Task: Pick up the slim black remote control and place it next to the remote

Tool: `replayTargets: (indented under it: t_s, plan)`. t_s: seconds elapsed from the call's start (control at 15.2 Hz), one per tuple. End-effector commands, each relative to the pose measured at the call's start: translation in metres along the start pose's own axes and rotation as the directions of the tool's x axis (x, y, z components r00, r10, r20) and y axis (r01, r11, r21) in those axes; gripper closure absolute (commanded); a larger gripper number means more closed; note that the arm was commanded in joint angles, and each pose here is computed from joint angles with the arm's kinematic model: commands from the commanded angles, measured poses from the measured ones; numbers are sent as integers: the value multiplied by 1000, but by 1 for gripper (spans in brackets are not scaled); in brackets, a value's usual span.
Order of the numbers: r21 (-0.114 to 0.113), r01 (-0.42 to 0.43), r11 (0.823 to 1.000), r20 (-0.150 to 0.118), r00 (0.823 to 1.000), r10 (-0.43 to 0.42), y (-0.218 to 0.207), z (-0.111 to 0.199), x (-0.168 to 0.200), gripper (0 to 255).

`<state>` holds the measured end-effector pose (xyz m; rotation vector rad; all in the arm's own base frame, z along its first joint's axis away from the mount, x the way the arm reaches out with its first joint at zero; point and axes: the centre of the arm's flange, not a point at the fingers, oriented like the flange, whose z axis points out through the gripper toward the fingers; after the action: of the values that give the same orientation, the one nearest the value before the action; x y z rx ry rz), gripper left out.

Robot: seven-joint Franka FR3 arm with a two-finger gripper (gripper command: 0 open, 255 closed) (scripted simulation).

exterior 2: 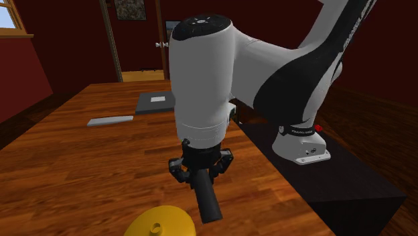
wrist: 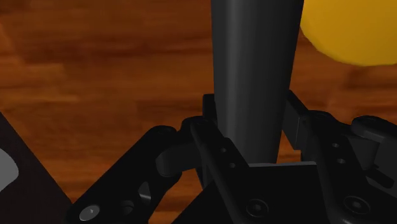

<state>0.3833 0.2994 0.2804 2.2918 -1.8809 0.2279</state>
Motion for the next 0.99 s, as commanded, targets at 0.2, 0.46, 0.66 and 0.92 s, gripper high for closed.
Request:
replayTargets:
  t_s: [0.2, 0.46, 0.66, 0.92]
  plan:
    - [1, 2, 1000, -1, 1000, -2, -38, 10, 57, 255]
    - [1, 2, 1000, -1, 1000, -2, -66, 19, 101, 255]
    - [1, 2, 1000, -1, 1000, -2, -87, 26, 134, 255]
    - [1, 2, 1000, -1, 1000, -2, -115, 35, 178, 255]
